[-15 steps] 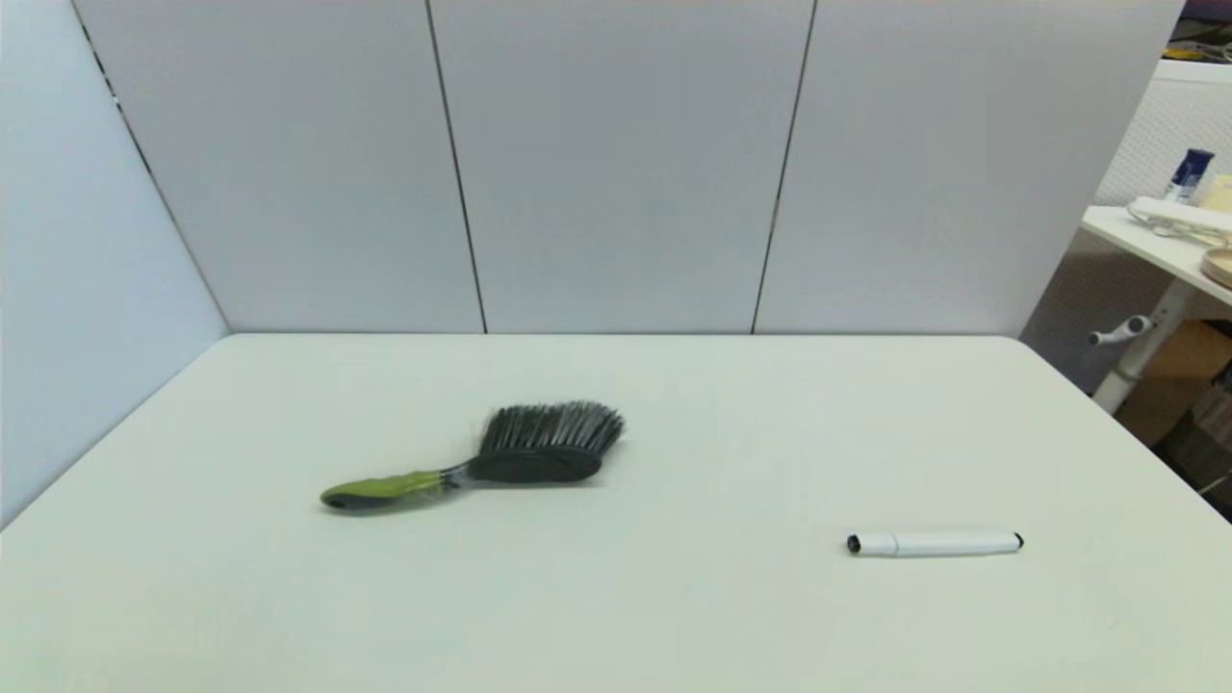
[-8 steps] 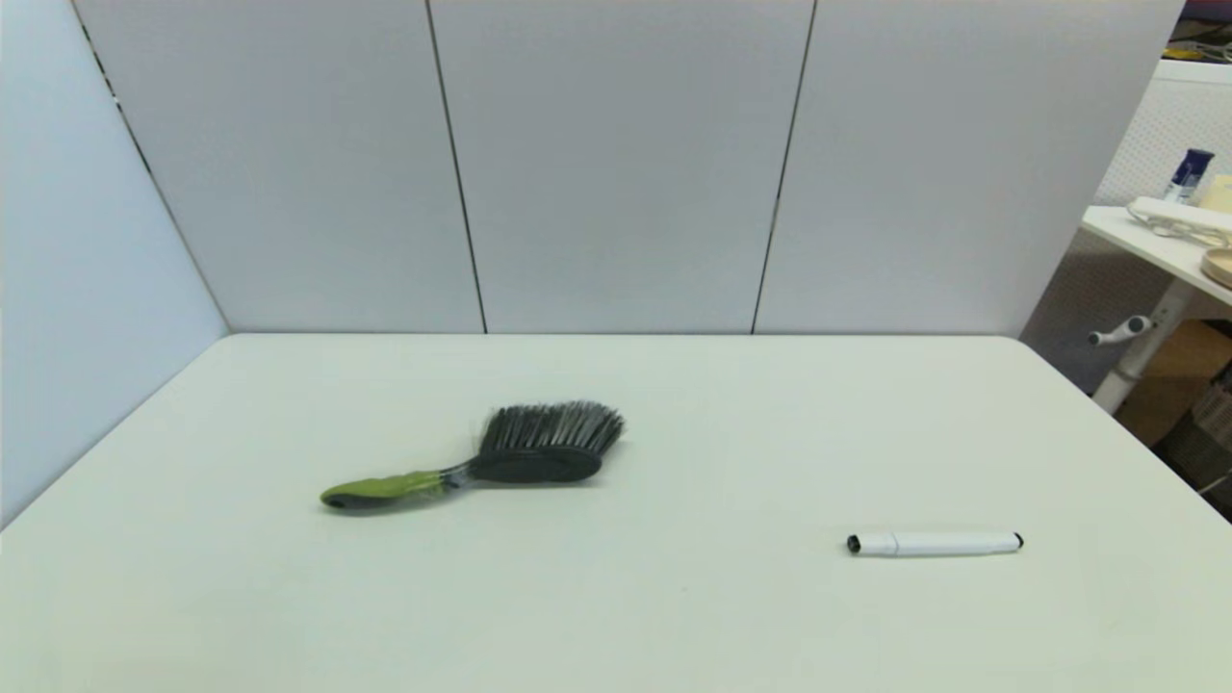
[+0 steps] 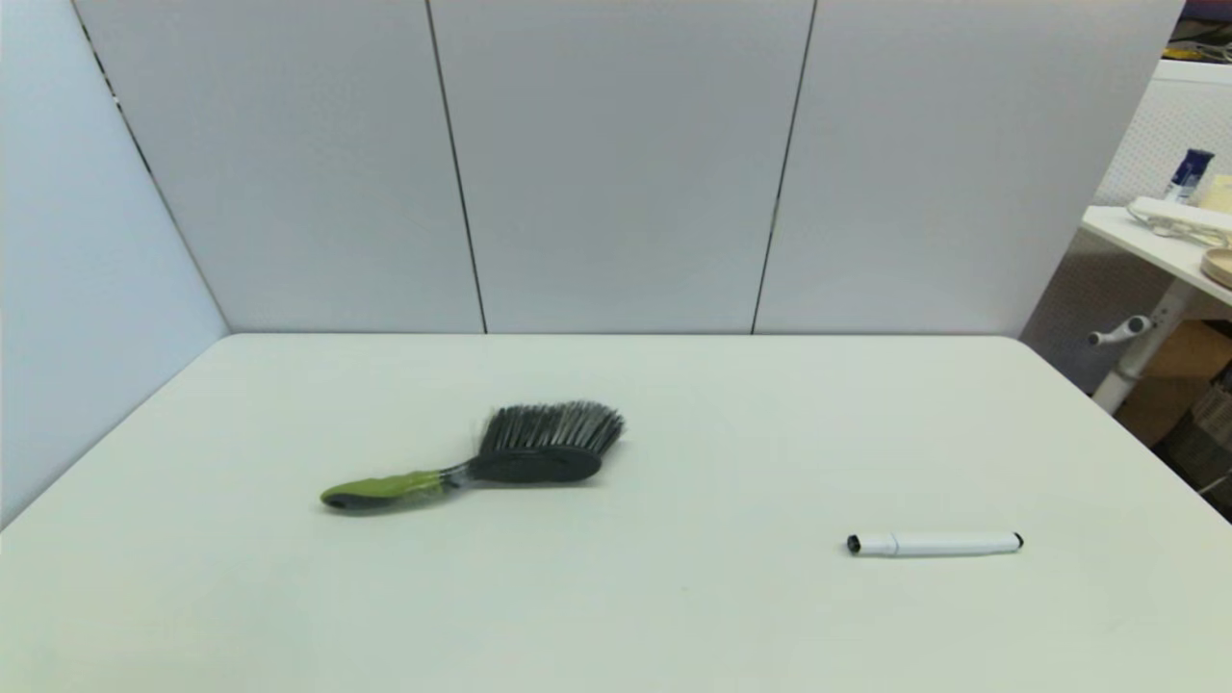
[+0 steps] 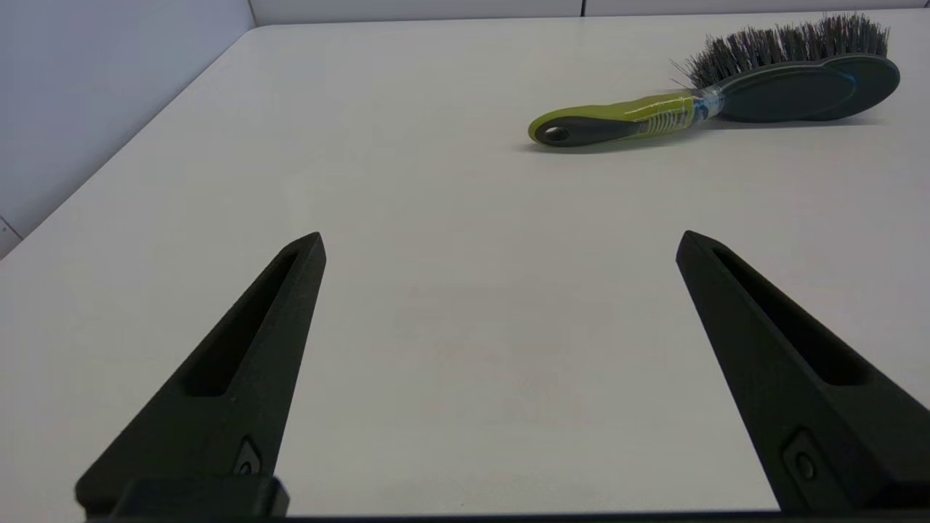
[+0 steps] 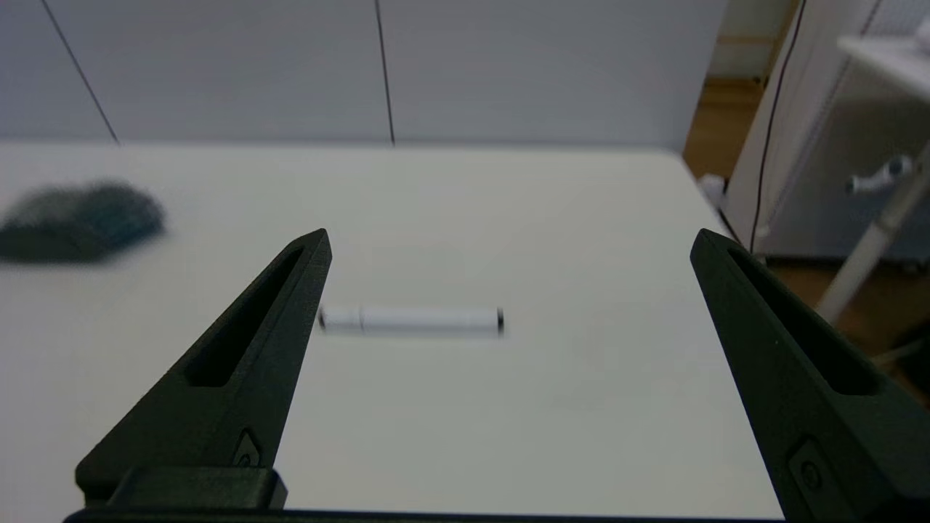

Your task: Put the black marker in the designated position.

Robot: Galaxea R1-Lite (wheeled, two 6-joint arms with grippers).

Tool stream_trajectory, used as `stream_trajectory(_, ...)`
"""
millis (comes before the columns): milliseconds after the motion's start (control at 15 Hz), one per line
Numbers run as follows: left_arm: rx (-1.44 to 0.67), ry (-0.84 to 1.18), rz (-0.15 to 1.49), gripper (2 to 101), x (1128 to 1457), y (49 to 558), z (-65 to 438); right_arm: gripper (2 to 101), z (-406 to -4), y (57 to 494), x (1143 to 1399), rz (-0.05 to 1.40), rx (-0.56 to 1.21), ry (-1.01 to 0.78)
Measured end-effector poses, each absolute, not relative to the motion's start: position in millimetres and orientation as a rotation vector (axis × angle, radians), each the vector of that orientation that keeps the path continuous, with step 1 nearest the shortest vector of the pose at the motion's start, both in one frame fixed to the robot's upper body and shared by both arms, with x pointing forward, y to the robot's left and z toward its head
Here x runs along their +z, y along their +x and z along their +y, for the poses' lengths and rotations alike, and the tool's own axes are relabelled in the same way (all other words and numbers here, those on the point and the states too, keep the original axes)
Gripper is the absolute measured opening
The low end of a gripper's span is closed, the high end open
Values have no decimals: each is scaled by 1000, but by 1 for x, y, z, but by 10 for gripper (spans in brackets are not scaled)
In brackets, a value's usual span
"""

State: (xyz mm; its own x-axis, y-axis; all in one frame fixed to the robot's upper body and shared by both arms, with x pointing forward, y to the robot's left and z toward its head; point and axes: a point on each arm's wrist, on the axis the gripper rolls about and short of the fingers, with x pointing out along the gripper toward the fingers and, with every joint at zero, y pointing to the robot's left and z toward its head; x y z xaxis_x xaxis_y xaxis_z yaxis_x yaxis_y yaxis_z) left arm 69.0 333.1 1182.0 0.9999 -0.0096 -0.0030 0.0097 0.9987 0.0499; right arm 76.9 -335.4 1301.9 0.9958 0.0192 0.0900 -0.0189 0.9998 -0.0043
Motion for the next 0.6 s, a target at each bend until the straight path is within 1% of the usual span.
stream_trajectory(200, -10, 50, 3, 978, 1182, 69, 333, 980, -334, 92, 1387, -178, 94, -8)
stream_trajectory(333, -10, 50, 3, 978, 1182, 69, 333, 980, -332, 115, 1428, -191, 182, -16)
stream_trajectory(400, -10, 50, 3, 978, 1182, 69, 333, 980, -331, 130, 1445, -191, 224, -21)
stream_trajectory(467, -10, 50, 3, 978, 1182, 69, 333, 980, -330, 146, 1456, -175, 249, -27)
stream_trajectory(600, -10, 50, 3, 978, 1182, 69, 333, 980, -328, 185, 1469, -127, 275, -42)
